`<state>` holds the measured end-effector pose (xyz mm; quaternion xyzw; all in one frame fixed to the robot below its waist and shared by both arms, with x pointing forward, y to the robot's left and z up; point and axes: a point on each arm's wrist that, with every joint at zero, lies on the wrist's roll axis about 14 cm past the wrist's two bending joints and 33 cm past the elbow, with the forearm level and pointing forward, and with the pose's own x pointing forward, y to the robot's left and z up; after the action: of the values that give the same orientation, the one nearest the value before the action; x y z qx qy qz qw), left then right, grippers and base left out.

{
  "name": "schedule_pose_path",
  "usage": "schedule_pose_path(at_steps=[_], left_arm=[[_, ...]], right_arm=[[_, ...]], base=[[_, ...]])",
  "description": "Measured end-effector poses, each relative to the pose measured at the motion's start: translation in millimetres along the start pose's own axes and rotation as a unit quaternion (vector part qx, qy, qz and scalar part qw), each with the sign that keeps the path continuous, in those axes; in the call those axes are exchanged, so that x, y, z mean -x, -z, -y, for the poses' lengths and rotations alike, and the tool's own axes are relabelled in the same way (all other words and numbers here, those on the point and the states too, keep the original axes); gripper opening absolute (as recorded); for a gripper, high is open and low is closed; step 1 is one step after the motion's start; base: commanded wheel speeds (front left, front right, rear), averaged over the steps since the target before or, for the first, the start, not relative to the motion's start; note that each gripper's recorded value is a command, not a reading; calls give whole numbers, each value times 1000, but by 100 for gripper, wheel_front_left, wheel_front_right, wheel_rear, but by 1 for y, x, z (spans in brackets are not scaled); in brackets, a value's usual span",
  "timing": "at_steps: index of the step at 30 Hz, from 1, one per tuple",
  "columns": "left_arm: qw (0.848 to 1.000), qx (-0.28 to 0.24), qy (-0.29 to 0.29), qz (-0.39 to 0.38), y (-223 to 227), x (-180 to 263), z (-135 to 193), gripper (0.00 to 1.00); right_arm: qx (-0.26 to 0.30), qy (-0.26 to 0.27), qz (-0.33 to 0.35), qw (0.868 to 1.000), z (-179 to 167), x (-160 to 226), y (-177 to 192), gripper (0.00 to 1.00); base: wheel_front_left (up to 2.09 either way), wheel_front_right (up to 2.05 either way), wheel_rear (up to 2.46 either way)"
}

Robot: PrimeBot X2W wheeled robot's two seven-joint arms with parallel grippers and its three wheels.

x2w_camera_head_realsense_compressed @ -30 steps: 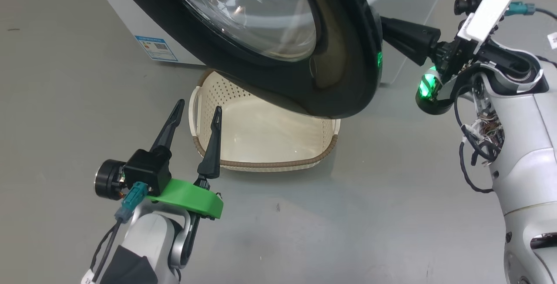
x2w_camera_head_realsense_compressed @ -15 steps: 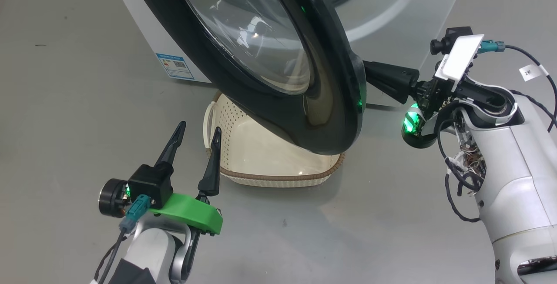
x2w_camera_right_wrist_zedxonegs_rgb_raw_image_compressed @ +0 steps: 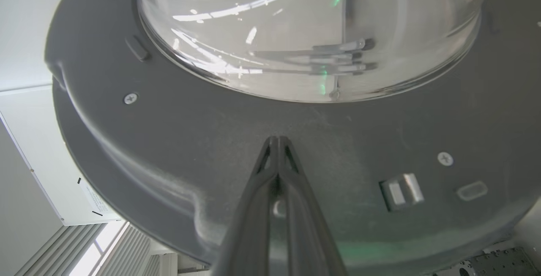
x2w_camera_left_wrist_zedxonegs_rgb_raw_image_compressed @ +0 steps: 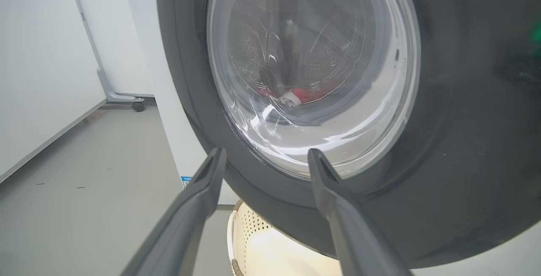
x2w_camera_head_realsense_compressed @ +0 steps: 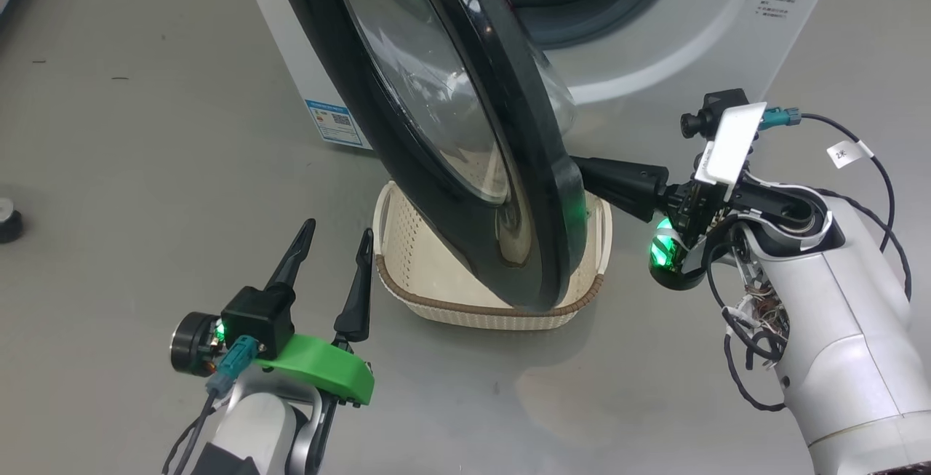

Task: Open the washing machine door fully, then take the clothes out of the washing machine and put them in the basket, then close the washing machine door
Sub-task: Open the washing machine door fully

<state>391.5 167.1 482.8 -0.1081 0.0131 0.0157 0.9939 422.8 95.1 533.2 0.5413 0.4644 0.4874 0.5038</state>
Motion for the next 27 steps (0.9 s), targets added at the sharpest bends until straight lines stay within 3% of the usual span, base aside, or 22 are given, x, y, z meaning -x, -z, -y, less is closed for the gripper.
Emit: schedule_pose_path(at_steps=[27], left_arm=[[997, 7, -75, 18, -15, 39, -44, 100]], right_arm=[[-10, -35, -147, 988, -10, -59, 89, 0]], base=[[0, 0, 0]])
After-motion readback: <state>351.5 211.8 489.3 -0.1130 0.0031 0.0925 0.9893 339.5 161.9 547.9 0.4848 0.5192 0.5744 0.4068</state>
